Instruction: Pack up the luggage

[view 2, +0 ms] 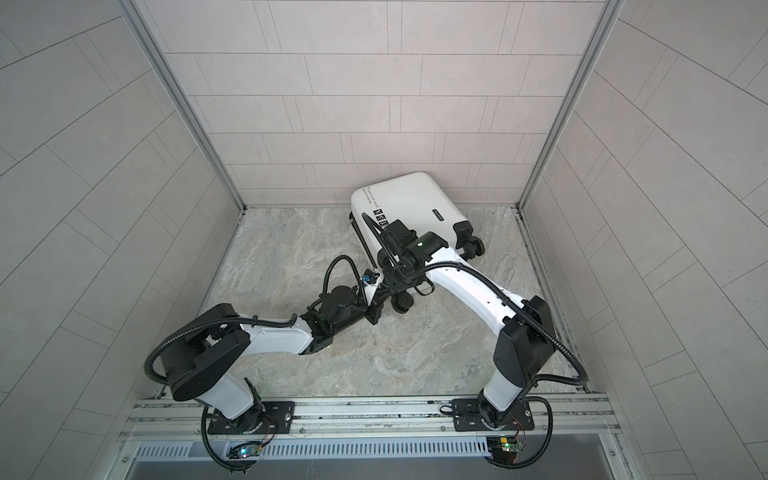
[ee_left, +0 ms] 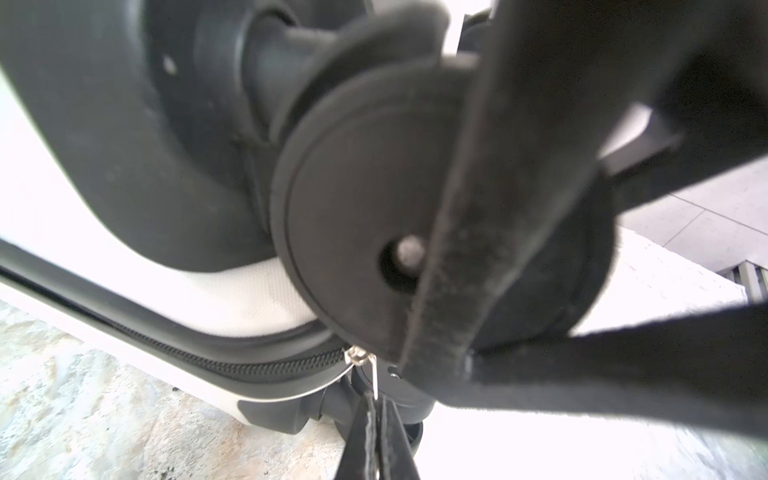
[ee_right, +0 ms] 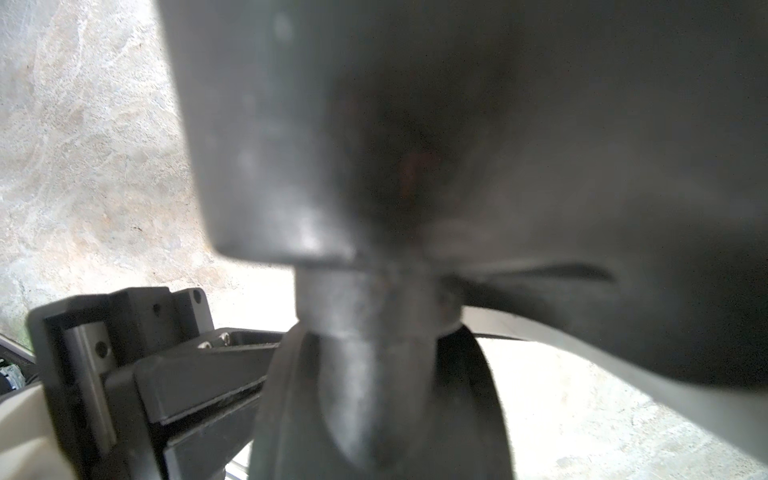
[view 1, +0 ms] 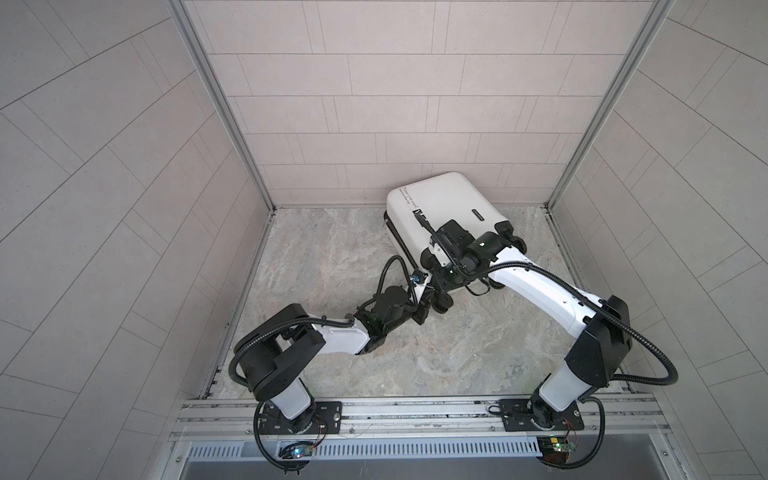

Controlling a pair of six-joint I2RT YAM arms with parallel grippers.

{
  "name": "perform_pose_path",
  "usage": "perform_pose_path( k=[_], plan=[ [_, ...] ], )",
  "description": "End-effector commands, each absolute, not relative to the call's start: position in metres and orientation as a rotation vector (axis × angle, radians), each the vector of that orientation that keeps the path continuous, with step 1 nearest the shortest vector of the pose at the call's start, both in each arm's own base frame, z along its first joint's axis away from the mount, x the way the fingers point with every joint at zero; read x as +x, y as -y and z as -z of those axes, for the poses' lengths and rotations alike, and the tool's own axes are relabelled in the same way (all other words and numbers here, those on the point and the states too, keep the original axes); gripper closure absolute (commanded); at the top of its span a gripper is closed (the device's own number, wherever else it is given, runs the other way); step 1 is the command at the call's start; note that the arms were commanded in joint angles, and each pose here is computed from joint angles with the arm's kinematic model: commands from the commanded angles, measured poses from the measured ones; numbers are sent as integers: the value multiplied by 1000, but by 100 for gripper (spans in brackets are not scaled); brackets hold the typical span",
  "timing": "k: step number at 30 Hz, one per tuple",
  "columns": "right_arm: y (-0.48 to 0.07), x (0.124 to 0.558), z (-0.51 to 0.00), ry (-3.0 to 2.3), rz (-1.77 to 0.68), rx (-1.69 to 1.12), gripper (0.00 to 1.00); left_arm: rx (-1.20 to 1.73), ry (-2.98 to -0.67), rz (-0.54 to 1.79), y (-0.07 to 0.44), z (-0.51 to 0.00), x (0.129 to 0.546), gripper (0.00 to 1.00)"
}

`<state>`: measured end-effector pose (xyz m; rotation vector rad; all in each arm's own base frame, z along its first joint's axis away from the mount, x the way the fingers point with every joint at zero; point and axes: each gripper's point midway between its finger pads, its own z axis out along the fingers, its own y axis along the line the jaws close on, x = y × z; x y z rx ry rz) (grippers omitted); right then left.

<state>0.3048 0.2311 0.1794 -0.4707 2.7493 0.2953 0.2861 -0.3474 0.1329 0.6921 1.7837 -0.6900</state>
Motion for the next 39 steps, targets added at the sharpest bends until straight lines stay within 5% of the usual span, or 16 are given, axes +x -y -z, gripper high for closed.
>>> perform_pose_path(
  k=[1,6,12,16,30,39],
  plan=[
    [-278,344,-232,-2423,-486,-484,100,804,-1556,905,391,-180,246,100],
    [-270,336,-224,-2444,-463,-489,99,785,-1547,907,394,-181,246,100],
    [-249,323,-233,-2434,-403,-495,41,779,-1576,882,388,-169,246,100],
    [-217,316,-249,-2415,-293,-438,24,777,-1610,871,386,-154,246,100],
    [-34,332,-254,-2398,-49,155,11,771,-1652,874,383,-132,245,100],
    [7,353,-197,-2563,200,156,11,773,-1657,883,384,-131,244,100]
  ],
)
